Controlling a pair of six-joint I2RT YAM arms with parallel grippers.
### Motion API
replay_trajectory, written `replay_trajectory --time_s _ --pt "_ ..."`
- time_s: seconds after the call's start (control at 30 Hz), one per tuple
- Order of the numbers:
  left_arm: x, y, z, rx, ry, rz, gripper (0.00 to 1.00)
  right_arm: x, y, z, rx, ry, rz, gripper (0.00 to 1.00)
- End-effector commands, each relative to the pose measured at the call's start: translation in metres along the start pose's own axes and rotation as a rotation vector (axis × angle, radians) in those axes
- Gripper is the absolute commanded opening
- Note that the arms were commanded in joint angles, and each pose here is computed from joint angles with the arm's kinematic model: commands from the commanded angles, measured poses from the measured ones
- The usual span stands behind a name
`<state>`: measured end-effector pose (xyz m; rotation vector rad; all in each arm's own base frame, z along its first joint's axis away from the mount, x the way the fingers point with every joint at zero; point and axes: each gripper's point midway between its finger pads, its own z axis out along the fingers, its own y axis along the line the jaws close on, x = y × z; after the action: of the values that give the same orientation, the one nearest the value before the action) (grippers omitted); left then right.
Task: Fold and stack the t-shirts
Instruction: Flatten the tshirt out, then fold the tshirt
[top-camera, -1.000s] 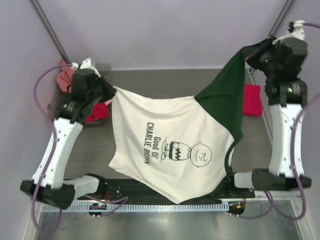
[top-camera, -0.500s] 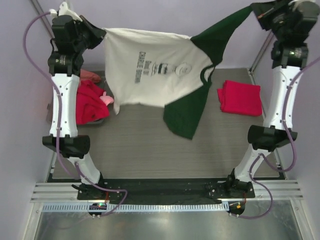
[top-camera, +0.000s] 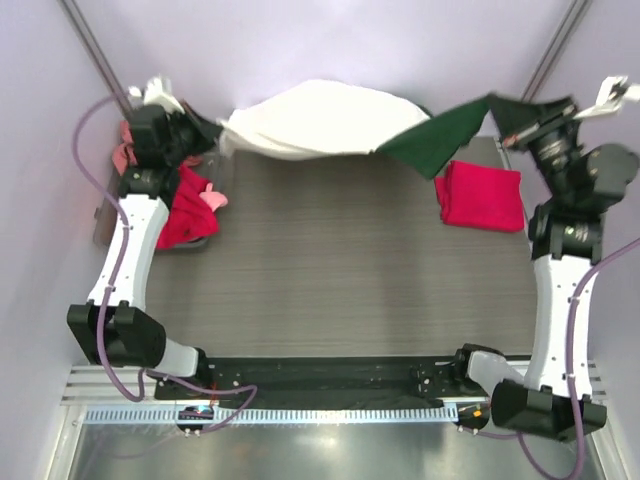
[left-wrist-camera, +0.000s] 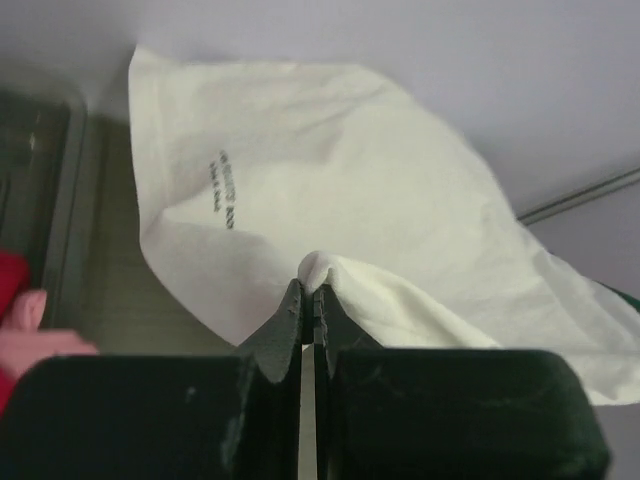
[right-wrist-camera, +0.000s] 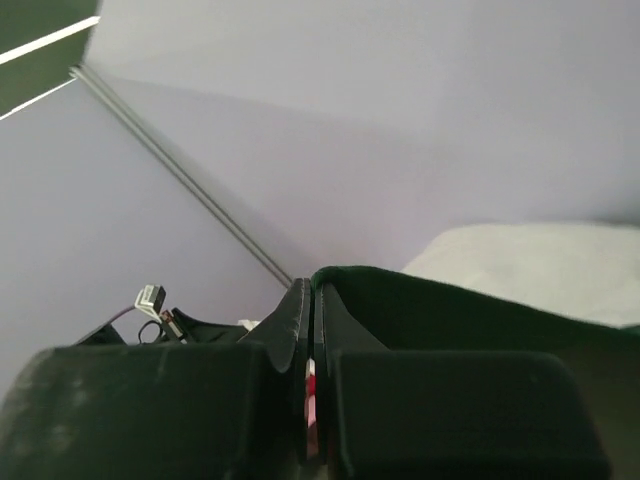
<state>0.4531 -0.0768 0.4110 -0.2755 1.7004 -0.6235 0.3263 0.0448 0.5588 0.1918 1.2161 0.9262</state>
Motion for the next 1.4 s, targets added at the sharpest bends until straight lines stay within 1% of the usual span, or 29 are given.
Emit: replay_trajectory --time_s 0.0,0.03,0.07,0.1,0.13,0.17,0.2,0.23,0.27,0.3,0.33,0.37,0.4,0.43,0.5,0.53,0.6,0.63,0.67,0.8,0.87,0.9,1.0,1.07,1.13,1.17,1.2,1.37 --pt "0.042 0.03 -0.012 -0.059 0.031 0.007 0.0 0.037 -0.025 -0.03 0.068 0.026 0.039 0.01" --pt "0.057 0.038 -0.017 -0.076 0.052 -0.01 0.0 0.06 -0.047 -0.042 0.124 0.057 0.067 0.01" --pt "0.087 0.058 -0.022 -0.128 0.102 -0.031 0.0 0.071 -0.052 -0.054 0.16 0.074 0.079 0.01" --pt "0.091 0.058 -0.037 -0.131 0.09 -0.039 0.0 0.073 -0.043 -0.07 0.165 0.057 0.062 0.01" --pt "0.099 0.058 -0.044 -0.13 0.089 -0.052 0.0 0.088 -0.054 -0.082 0.198 0.075 0.055 0.01" --pt "0.127 0.074 -0.052 -0.174 0.129 -0.062 0.0 0.102 -0.062 -0.095 0.244 0.105 0.077 0.01" --pt "0.129 0.065 -0.065 -0.154 0.111 -0.061 0.0 0.107 -0.064 -0.104 0.267 0.104 0.069 0.01" --pt "0.137 0.066 -0.072 -0.158 0.116 -0.069 0.0 0.111 -0.058 -0.121 0.272 0.09 0.045 0.01" --pt "0.148 0.069 -0.079 -0.165 0.122 -0.096 0.0 0.123 -0.066 -0.135 0.329 0.123 0.04 0.01" --pt "0.168 0.073 -0.091 -0.169 0.146 -0.109 0.0 0.126 -0.065 -0.145 0.351 0.121 0.028 0.01" --pt "0.179 0.077 -0.098 -0.174 0.157 -0.12 0.0 0.124 -0.06 -0.158 0.37 0.093 0.005 0.01" --pt "0.188 0.079 -0.104 -0.177 0.16 -0.145 0.0 0.134 -0.066 -0.172 0.42 0.115 0.012 0.01" --pt "0.205 0.087 -0.115 -0.185 0.167 -0.155 0.0 0.137 -0.066 -0.18 0.441 0.116 0.014 0.01" --pt "0.212 0.09 -0.121 -0.188 0.167 -0.174 0.0 0.143 -0.069 -0.195 0.494 0.118 0.017 0.01" --pt "0.222 0.096 -0.13 -0.189 0.158 -0.175 0.0 0.151 -0.072 -0.206 0.517 0.135 0.01 0.01" --pt "0.23 0.099 -0.138 -0.188 0.155 -0.178 0.0 0.159 -0.08 -0.215 0.563 0.157 0.017 0.01" --pt "0.236 0.102 -0.145 -0.191 0.153 -0.183 0.0 0.168 -0.088 -0.221 0.585 0.196 0.003 0.01" --pt "0.246 0.108 -0.15 -0.205 0.174 -0.19 0.0 0.178 -0.098 -0.224 0.612 0.229 0.016 0.01" --pt "0.247 0.107 -0.153 -0.202 0.165 -0.199 0.0 0.184 -0.105 -0.226 0.63 0.25 0.024 0.01" --pt "0.266 0.114 -0.162 -0.215 0.192 -0.246 0.0 0.204 -0.139 -0.222 0.701 0.339 0.046 0.01" --pt "0.271 0.116 -0.167 -0.224 0.204 -0.264 0.0 0.207 -0.153 -0.218 0.724 0.36 0.037 0.01" --pt "0.278 0.12 -0.171 -0.247 0.225 -0.268 0.0 0.212 -0.164 -0.216 0.751 0.389 0.05 0.01" --pt "0.276 0.124 -0.177 -0.272 0.213 -0.266 0.0 0.218 -0.179 -0.208 0.765 0.405 0.062 0.01" --pt "0.283 0.132 -0.183 -0.324 0.225 -0.294 0.0 0.226 -0.192 -0.201 0.792 0.435 0.073 0.01" --pt "0.288 0.136 -0.187 -0.346 0.228 -0.303 0.0 0.238 -0.202 -0.192 0.822 0.469 0.05 0.01" --pt "0.293 0.147 -0.188 -0.398 0.219 -0.321 0.0 0.254 -0.192 -0.174 0.81 0.502 -0.002 0.01" --pt "0.293 0.147 -0.188 -0.399 0.219 -0.321 0.0 0.257 -0.195 -0.174 0.819 0.513 0.0 0.01" --pt "0.3 0.16 -0.188 -0.466 0.224 -0.328 0.0 0.259 -0.196 -0.147 0.818 0.506 -0.024 0.01"
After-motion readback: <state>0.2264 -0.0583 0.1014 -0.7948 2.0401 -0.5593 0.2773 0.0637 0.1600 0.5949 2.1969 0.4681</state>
